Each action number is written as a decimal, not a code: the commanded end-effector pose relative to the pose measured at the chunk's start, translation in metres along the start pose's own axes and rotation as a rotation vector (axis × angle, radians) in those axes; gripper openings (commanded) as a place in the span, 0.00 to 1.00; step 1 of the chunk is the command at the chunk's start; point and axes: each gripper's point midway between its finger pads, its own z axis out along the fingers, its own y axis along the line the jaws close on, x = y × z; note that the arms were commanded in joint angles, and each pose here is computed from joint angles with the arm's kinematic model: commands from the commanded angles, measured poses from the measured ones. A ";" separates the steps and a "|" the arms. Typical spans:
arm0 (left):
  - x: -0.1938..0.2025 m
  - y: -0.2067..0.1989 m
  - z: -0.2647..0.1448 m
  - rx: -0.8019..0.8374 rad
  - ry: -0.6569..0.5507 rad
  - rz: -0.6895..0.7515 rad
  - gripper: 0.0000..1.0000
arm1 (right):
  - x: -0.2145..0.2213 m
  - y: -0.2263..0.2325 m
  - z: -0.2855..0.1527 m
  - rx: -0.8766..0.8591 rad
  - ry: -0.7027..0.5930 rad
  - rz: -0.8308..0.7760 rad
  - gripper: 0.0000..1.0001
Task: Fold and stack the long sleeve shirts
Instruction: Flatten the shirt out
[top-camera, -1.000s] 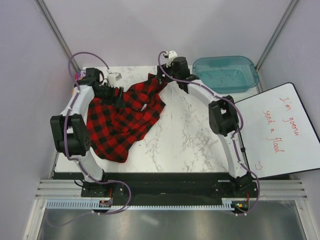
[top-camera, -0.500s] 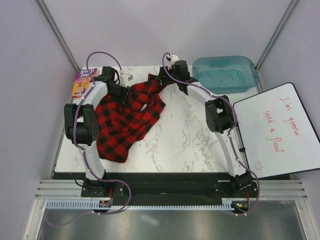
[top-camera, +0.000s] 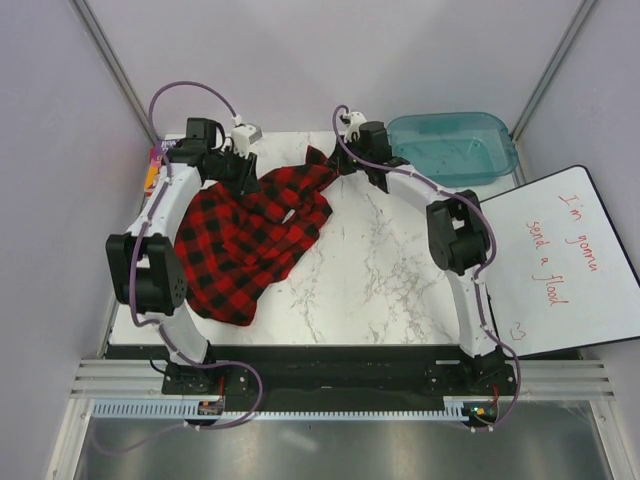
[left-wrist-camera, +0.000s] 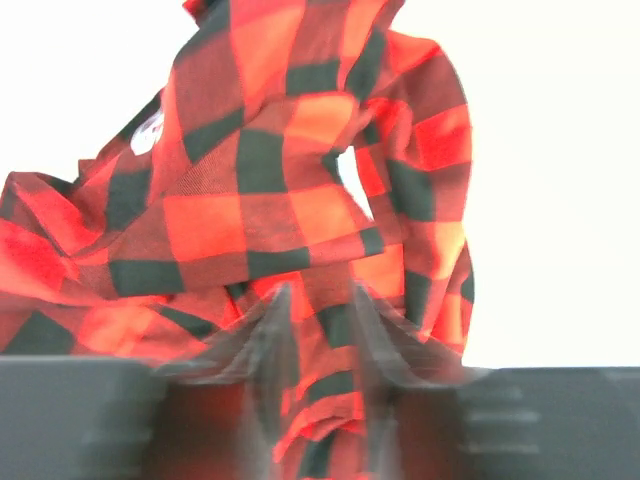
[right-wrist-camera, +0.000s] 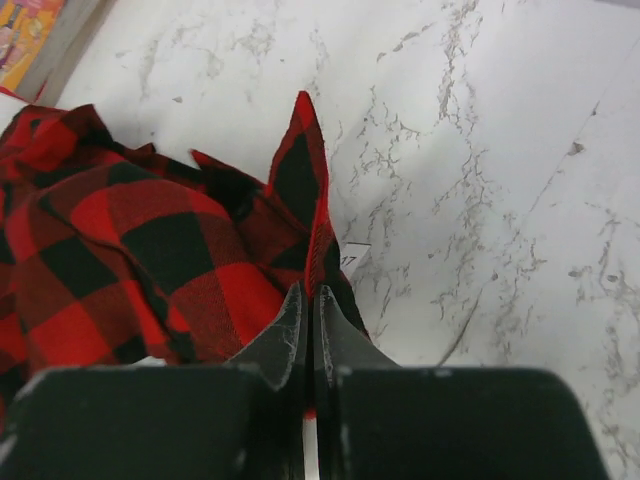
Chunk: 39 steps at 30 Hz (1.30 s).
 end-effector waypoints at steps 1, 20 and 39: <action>0.001 -0.036 -0.024 0.112 -0.077 0.219 0.58 | -0.072 0.029 -0.054 -0.025 -0.142 -0.084 0.00; 0.025 -0.068 0.081 0.176 -0.176 0.786 0.89 | -0.116 0.064 -0.179 0.056 -0.198 -0.111 0.00; 0.094 -0.052 0.056 0.298 0.023 0.418 0.77 | -0.056 0.051 -0.231 0.159 -0.074 -0.161 0.00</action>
